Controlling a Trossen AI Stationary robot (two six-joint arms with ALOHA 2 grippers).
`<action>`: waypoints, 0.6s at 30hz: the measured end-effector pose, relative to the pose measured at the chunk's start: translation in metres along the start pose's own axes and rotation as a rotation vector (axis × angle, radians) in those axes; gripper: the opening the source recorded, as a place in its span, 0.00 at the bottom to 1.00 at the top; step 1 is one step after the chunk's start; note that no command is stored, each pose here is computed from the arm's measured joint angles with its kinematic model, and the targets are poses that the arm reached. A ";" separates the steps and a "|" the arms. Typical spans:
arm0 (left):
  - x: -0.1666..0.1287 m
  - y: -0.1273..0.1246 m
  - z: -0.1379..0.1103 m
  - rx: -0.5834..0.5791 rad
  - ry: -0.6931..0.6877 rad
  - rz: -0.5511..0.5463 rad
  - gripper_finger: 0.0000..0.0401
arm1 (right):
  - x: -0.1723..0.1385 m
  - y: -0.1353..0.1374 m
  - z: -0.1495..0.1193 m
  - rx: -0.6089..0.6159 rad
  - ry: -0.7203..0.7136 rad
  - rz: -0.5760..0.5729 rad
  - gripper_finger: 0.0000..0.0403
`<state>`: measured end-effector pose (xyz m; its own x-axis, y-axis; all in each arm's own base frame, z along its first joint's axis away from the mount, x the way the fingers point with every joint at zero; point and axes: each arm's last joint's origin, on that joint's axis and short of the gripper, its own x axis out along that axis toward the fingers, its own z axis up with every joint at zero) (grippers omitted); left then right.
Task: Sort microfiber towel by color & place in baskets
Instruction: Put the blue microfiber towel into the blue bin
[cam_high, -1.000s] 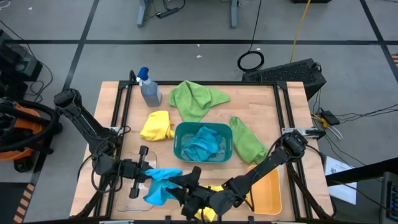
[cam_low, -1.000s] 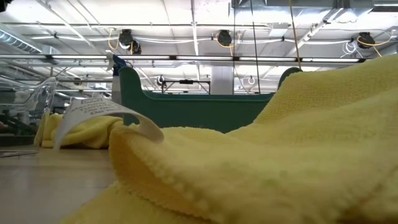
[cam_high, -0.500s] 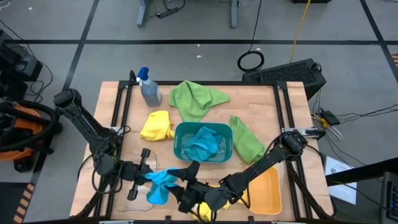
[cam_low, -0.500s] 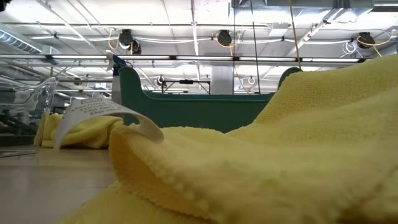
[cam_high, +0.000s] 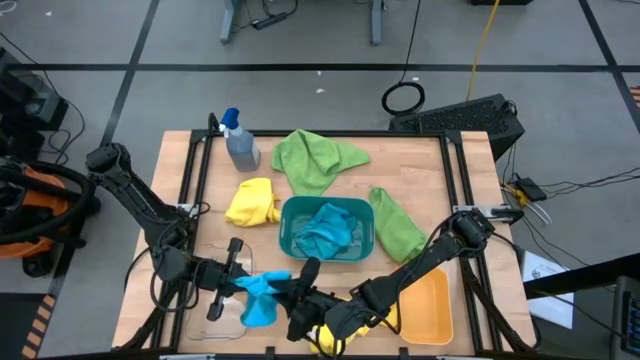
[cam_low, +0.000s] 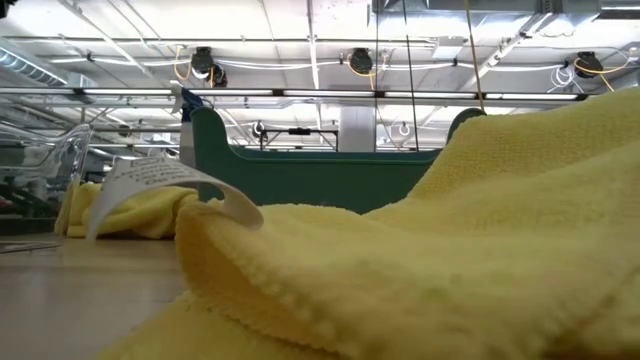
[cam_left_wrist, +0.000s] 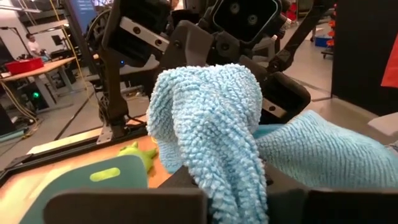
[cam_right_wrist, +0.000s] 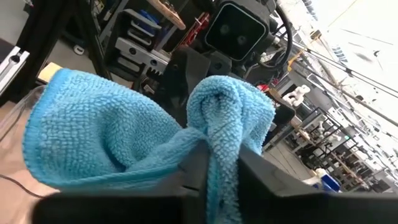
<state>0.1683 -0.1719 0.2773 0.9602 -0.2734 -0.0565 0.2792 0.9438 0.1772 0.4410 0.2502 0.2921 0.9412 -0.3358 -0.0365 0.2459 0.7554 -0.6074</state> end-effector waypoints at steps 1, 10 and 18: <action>0.000 0.000 0.000 -0.002 0.000 0.000 0.10 | 0.000 0.000 0.000 -0.004 0.001 0.000 0.07; -0.001 -0.002 0.000 -0.056 0.000 -0.013 0.34 | 0.000 -0.003 -0.001 -0.032 0.025 -0.015 0.04; -0.012 -0.009 0.003 -0.048 0.011 0.069 0.47 | -0.018 -0.006 0.008 -0.165 0.143 -0.170 0.01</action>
<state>0.1540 -0.1778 0.2788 0.9770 -0.2059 -0.0565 0.2117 0.9681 0.1338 0.4243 0.2558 0.3026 0.8443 -0.5351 -0.0275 0.3456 0.5831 -0.7352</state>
